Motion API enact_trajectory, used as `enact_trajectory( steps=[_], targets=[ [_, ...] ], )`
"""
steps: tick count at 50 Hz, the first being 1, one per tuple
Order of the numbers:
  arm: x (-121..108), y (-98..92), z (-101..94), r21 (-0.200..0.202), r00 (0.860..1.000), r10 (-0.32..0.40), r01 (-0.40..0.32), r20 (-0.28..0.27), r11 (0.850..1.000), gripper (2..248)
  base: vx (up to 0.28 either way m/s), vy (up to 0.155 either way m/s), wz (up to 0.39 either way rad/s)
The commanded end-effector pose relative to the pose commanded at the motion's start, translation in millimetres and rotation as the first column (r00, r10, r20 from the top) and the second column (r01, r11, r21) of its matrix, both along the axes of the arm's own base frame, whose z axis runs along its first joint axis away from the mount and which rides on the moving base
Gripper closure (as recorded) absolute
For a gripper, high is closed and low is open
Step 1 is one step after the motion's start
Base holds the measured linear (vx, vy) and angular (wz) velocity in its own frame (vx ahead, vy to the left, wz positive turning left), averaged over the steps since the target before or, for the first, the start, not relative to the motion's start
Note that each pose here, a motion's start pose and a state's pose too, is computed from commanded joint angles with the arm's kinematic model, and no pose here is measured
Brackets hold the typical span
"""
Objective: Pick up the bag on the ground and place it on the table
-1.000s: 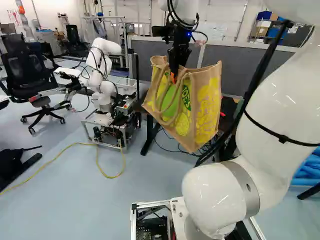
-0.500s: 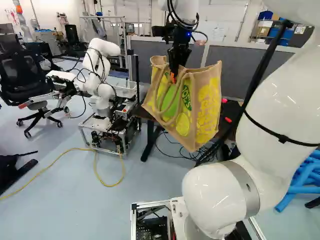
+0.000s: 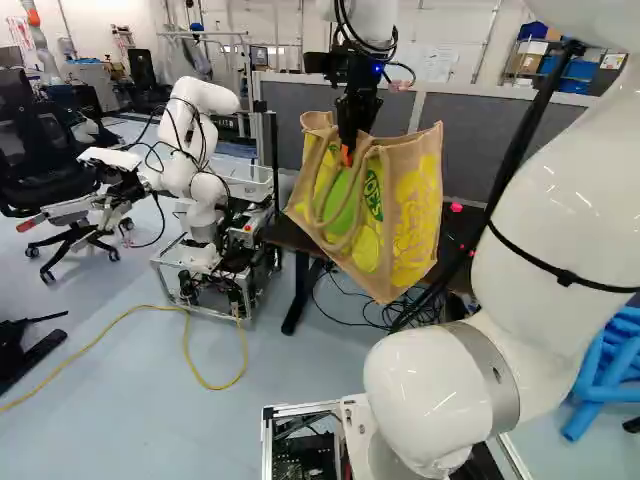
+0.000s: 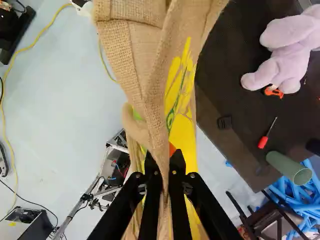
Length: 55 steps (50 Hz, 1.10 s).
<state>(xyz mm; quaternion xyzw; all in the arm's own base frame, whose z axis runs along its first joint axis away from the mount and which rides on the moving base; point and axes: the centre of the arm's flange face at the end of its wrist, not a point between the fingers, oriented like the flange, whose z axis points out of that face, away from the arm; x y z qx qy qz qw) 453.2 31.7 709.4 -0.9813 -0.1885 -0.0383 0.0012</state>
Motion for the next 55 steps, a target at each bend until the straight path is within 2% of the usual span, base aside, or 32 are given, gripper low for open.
enact_trajectory(
  steps=[26,55],
  targets=[
    [20,0.0,0.2,0.000,1.000,-0.003,0.003,0.001,1.000,226,0.011,0.001,-0.001],
    [63,-0.2,0.5,0.001,1.000,-0.009,0.009,0.019,1.000,226,0.000,0.000,0.000]
  ],
)
